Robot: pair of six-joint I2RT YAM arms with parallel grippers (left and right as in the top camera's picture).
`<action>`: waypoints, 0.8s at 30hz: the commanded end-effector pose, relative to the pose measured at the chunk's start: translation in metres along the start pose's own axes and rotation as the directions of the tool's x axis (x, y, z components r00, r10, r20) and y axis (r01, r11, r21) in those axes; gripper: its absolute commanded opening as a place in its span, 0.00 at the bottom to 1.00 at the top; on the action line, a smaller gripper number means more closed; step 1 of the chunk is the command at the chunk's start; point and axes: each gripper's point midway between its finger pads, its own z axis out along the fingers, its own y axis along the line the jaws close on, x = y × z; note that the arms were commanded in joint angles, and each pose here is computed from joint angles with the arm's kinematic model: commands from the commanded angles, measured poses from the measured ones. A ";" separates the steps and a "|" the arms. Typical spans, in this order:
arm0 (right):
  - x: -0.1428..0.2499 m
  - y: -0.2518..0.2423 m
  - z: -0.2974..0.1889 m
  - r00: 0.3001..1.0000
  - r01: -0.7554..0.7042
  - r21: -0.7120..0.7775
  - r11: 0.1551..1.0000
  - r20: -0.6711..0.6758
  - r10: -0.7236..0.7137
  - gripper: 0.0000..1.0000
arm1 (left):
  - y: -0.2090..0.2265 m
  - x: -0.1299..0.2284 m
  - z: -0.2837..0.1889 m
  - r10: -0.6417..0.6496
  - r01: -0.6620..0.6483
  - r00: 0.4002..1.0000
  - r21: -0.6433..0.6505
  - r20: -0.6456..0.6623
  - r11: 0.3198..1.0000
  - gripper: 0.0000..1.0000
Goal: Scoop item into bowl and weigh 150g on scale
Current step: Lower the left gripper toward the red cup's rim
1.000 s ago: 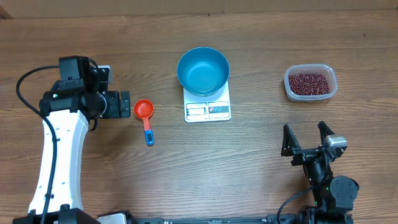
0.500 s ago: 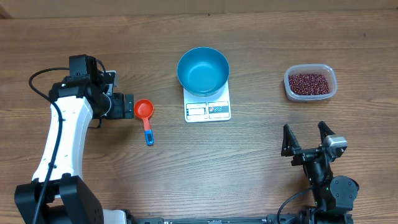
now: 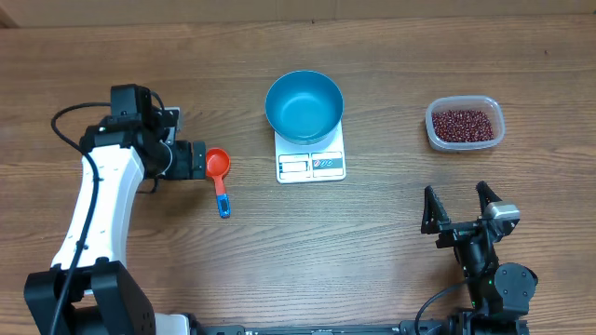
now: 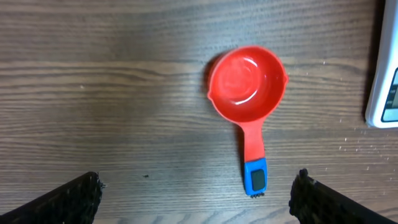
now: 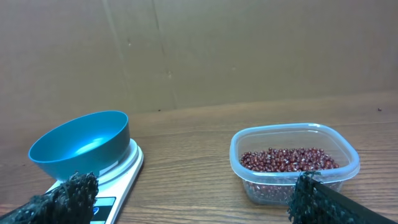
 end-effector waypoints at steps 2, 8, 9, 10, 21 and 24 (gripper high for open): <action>0.001 -0.002 0.000 1.000 0.002 0.009 1.000 0.008 -0.002 1.00 | -0.011 0.002 0.007 0.013 -0.012 1.000 0.029 -0.012 0.999 1.00; 0.001 -0.002 0.000 1.000 0.002 0.009 1.000 0.008 -0.002 1.00 | -0.017 0.004 0.009 0.025 -0.024 1.000 0.033 -0.018 0.999 1.00; 0.001 -0.002 0.000 1.000 0.002 0.009 1.000 0.008 -0.002 1.00 | -0.017 0.004 0.009 0.024 -0.024 0.999 0.031 -0.021 0.999 1.00; 0.001 -0.002 0.000 1.000 0.001 0.009 1.000 0.008 -0.001 1.00 | -0.016 0.006 0.010 0.024 -0.024 0.999 0.026 -0.024 0.999 1.00; 0.001 -0.002 0.000 1.000 0.002 0.009 1.000 0.008 -0.002 1.00 | -0.016 0.013 0.017 0.023 -0.022 0.999 0.028 -0.040 0.999 1.00; 0.001 -0.002 0.000 1.000 0.001 0.009 1.000 0.008 -0.001 1.00 | -0.016 0.013 0.017 0.023 -0.022 0.999 0.028 -0.040 0.999 0.99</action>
